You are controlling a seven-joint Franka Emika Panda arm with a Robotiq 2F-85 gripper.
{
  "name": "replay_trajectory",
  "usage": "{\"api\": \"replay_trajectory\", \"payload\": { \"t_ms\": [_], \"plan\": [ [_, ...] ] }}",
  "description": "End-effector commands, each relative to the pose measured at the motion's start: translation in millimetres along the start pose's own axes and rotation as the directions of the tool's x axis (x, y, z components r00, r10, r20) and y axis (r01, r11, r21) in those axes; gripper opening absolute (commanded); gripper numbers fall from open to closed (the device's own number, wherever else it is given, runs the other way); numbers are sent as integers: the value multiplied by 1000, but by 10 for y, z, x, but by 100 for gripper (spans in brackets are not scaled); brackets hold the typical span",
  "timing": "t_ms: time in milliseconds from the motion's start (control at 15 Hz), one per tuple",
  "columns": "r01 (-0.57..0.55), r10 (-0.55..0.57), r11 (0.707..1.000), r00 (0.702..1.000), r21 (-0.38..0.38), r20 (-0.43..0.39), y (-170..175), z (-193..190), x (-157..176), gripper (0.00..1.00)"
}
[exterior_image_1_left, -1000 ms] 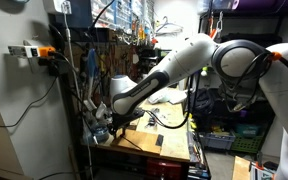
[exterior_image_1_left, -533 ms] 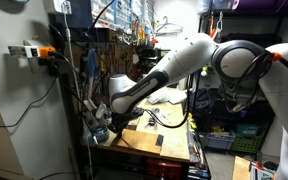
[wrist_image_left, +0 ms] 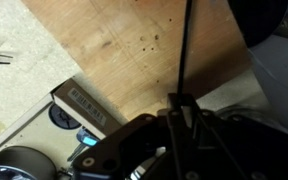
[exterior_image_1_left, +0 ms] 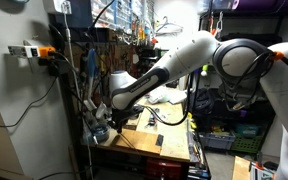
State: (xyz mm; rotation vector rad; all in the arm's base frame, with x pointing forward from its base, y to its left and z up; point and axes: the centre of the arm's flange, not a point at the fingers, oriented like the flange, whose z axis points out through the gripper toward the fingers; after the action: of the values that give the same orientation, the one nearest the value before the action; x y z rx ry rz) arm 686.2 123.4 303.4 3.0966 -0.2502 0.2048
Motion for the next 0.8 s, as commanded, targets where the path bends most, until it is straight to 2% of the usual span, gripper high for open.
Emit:
{"api": "replay_trajectory", "payload": {
  "t_ms": [0,200,400,533,733],
  "plan": [
    [-40,40,999,999,-3,-21,232,-339,38,2],
    [-88,88,996,994,7,-58,434,-505,135,2],
    [-189,189,982,979,15,-77,698,-620,238,2],
    [-292,294,956,953,36,-73,950,-661,330,2],
    [-447,449,893,889,47,-86,1290,-687,441,2]
  ]
}}
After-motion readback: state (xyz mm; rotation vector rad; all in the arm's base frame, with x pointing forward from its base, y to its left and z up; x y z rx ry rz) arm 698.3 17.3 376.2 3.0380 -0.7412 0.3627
